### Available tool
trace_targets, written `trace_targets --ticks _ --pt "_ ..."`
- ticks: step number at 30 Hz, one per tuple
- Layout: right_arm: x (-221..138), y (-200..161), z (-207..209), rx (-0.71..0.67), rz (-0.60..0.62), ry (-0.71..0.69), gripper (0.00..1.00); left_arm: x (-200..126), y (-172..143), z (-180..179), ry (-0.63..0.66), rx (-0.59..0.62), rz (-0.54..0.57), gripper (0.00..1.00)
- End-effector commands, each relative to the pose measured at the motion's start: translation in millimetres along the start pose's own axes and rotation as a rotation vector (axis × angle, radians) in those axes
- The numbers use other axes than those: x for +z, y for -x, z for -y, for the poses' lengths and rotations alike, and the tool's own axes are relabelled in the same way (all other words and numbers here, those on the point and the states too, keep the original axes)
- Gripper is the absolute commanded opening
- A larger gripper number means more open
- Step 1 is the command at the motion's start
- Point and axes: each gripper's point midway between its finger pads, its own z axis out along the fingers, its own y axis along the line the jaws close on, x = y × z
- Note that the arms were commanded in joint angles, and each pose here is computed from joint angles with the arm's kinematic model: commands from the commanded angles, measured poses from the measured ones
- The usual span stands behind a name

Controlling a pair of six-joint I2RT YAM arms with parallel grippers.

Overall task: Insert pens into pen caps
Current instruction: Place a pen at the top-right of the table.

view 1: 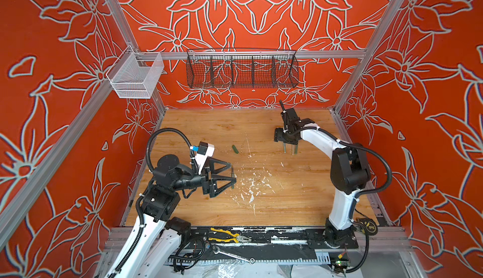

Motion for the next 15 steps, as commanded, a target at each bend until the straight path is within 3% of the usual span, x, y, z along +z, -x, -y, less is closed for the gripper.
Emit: trace_targets --ticks 1,7,15 --pt "-16.0 -24.1 -32.5 -0.149 0.011 0.059 0.78 -5.0 8.3 -5.9 0.080 0.032 0.033 0.97" --pt "-33.3 -90.7 -111.9 -0.276 0.007 0.288 0.76 -25.6 15.4 -48.7 0.396 0.023 0.114 0.97" --pt "-15.9 -126.9 -180.9 -0.395 -0.051 0.334 0.75 -74.0 12.9 -107.3 0.827 -0.059 0.212 0.97"
